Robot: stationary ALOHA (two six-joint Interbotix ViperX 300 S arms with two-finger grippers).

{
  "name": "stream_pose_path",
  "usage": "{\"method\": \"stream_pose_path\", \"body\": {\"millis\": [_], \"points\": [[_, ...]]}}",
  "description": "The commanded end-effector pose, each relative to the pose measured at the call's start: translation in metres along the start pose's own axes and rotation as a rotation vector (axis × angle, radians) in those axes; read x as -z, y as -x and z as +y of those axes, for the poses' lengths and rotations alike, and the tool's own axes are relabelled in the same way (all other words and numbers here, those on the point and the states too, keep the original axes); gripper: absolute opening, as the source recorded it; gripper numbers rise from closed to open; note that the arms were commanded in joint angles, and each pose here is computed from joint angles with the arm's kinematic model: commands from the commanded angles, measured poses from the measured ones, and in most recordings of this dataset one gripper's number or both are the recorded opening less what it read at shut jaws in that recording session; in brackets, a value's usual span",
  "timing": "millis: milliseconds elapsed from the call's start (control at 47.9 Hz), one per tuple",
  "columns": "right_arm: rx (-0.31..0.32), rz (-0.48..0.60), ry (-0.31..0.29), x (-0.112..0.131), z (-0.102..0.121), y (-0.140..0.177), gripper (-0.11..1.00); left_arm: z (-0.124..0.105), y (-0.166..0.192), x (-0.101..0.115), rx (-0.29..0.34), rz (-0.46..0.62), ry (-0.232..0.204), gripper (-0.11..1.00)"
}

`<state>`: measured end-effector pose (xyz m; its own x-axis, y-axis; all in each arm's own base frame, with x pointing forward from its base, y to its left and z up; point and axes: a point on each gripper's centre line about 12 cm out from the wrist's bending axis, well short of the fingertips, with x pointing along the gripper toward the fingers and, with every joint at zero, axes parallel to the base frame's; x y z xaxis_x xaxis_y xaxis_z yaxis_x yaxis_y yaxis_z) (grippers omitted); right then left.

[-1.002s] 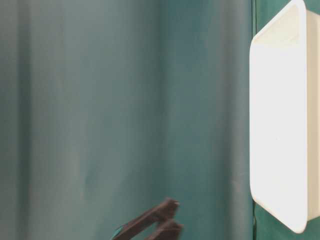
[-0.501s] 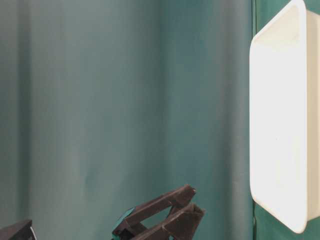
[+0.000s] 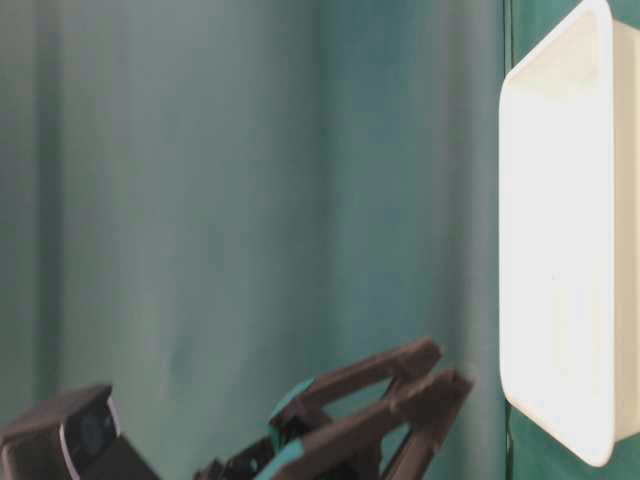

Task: Put the tape into the white case with the left arm.
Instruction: 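Move the left gripper toward the white tape roll, then insert left gripper fingers into the white roll's hole and grasp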

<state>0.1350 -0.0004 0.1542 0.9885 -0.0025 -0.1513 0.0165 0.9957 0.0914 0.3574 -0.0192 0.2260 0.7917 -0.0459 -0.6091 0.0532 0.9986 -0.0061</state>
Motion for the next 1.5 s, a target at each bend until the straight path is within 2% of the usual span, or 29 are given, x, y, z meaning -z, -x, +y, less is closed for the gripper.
{"method": "stream_pose_path", "body": {"millis": [0,626,1044,1482], "points": [[-0.001,-0.022,-0.002,-0.010,0.001,-0.002,-0.09,0.000,-0.003,-0.014,0.000,-0.028,-0.002,0.98],[-0.001,-0.017,0.000,-0.008,0.001,-0.002,-0.09,-0.015,-0.075,-0.003,0.028,0.117,-0.027,0.98],[0.000,-0.008,0.000,-0.004,0.000,-0.001,-0.09,-0.015,-0.118,0.001,0.025,0.160,-0.028,0.98],[0.001,-0.003,-0.002,-0.002,0.000,-0.001,-0.09,-0.019,-0.133,0.003,0.031,0.192,-0.034,0.98]]}}
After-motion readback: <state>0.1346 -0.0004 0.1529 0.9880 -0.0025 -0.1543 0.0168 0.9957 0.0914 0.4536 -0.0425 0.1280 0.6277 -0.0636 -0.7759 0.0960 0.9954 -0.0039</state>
